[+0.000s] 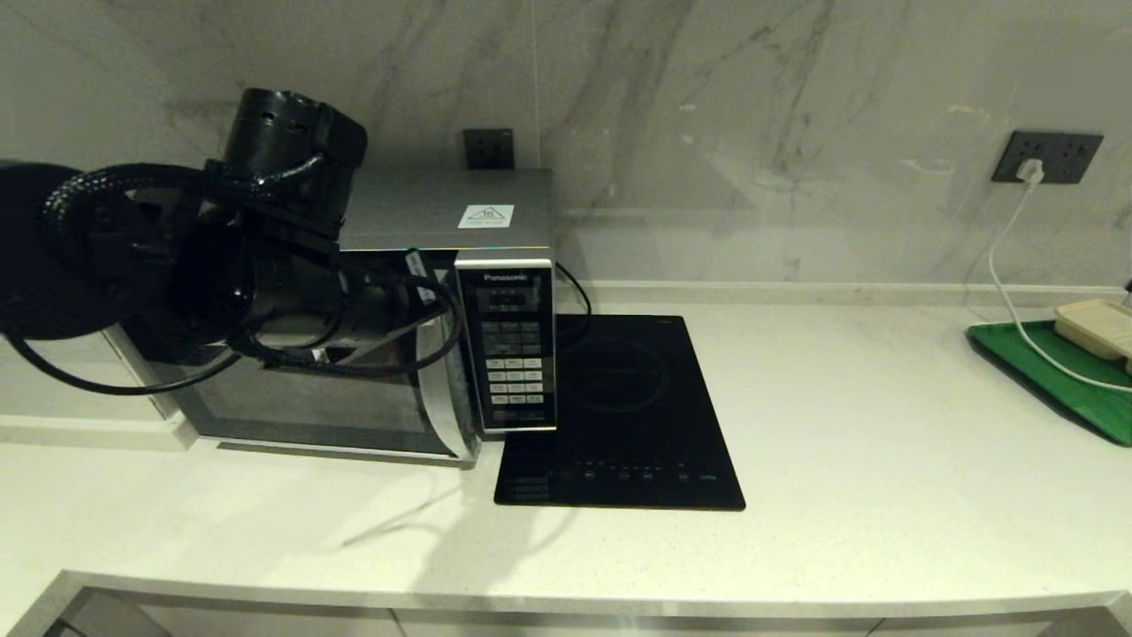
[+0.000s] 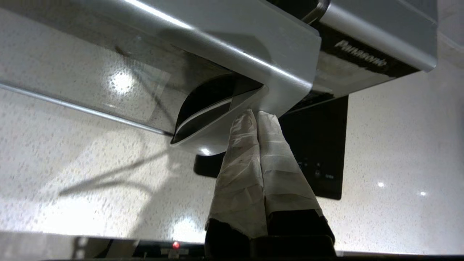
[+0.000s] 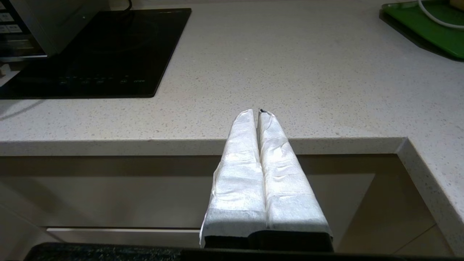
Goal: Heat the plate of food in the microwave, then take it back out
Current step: Close the microwave oven
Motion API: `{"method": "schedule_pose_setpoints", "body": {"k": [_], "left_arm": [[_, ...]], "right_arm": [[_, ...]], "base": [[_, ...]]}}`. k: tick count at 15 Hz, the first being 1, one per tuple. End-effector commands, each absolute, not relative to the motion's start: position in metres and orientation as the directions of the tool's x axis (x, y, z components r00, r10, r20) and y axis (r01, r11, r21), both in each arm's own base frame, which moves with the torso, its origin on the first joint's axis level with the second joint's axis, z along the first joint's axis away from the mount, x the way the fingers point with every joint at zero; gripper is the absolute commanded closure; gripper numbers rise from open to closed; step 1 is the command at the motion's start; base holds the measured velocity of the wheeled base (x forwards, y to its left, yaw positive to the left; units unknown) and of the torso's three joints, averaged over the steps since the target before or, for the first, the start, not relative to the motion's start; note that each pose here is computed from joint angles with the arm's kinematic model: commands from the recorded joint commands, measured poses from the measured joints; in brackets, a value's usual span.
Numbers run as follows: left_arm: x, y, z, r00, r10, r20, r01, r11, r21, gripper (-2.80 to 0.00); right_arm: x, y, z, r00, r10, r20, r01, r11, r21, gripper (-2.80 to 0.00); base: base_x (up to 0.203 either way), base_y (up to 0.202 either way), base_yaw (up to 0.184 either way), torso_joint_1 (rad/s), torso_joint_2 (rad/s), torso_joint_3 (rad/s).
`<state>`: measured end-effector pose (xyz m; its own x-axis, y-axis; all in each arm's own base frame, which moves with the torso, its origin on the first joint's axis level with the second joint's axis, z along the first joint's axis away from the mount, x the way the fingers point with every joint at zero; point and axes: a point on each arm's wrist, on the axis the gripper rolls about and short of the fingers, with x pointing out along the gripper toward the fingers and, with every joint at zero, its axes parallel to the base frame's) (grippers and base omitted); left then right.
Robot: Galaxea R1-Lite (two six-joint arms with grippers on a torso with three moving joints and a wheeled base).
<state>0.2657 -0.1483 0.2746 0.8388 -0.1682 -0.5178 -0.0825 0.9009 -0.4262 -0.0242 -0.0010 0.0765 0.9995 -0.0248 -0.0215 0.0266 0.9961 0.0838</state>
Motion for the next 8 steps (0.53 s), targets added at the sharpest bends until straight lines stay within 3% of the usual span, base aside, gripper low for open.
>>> {"method": "schedule_pose_setpoints", "body": {"k": [1, 8], "left_arm": [[0.273, -0.152, 0.27, 0.845, -0.17, -0.508, -0.078, 0.9, -0.43, 0.0], [0.286, -0.157, 0.264, 0.865, -0.157, -0.476, -0.07, 0.903, -0.424, 0.0]], "right_arm": [[-0.024, -0.001, 0.076, 0.999, -0.025, -0.021, 0.026, 0.996, 0.084, 0.0], [-0.024, -0.001, 0.076, 0.999, -0.025, -0.021, 0.026, 0.996, 0.085, 0.0]], "base": [[0.0, 0.0, 0.0, 0.0, 0.0, 0.0], [0.0, 0.0, 0.0, 0.0, 0.0, 0.0]]}}
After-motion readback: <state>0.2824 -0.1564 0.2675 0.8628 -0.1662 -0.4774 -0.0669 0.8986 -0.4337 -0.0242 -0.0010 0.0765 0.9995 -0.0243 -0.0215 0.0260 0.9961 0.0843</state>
